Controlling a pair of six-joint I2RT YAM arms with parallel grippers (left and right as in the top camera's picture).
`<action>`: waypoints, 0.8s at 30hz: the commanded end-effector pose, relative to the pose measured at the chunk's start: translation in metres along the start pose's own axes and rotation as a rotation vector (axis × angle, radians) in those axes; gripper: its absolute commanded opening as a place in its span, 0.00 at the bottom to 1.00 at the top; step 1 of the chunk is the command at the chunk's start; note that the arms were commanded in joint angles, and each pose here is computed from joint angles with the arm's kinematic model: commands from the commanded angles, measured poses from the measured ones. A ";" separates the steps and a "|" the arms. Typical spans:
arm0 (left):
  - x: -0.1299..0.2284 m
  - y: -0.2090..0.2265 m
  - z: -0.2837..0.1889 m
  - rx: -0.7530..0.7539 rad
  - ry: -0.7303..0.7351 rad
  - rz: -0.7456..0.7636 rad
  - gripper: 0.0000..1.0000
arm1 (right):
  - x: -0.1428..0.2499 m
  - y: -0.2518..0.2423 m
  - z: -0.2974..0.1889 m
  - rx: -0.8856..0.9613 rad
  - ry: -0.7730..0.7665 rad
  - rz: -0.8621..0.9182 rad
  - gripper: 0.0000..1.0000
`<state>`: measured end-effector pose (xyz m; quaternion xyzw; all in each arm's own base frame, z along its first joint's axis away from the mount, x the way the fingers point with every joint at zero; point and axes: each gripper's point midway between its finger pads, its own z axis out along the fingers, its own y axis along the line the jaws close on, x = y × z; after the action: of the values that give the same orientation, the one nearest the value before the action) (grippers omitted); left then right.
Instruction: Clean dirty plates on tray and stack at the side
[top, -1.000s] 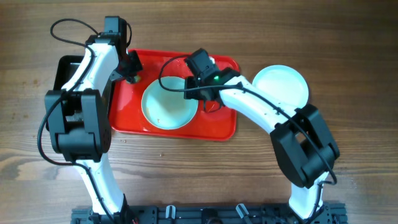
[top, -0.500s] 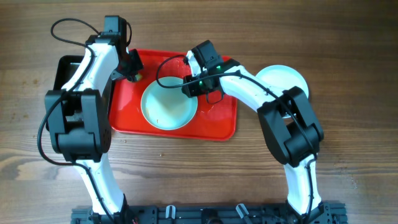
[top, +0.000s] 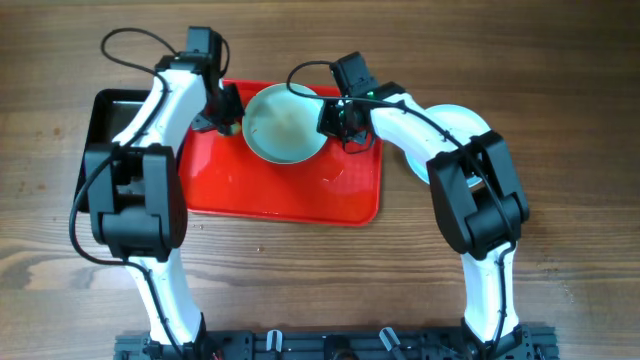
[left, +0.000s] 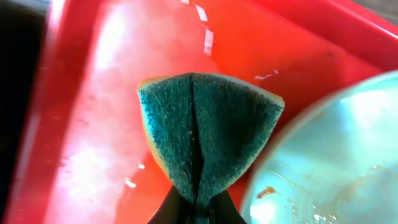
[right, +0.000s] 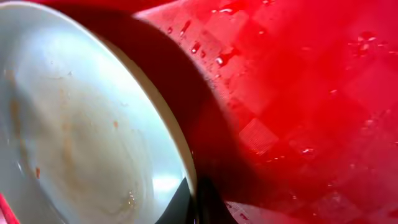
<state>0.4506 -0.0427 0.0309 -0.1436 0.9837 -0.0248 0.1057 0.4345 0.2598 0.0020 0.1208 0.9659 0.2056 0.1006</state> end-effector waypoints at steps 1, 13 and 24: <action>-0.006 -0.024 -0.019 0.042 -0.049 0.075 0.04 | 0.002 -0.026 0.016 0.098 -0.008 0.041 0.04; 0.018 -0.095 -0.007 0.226 -0.034 0.345 0.04 | 0.000 -0.024 0.016 0.085 -0.012 0.013 0.04; 0.030 -0.070 0.032 0.104 0.012 0.389 0.04 | 0.003 -0.022 0.016 0.075 0.001 0.012 0.04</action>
<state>0.4514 -0.1245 0.0194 0.0371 0.9888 -0.0731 0.1248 0.4353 0.2596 0.0022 0.1210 0.9660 0.2036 0.1034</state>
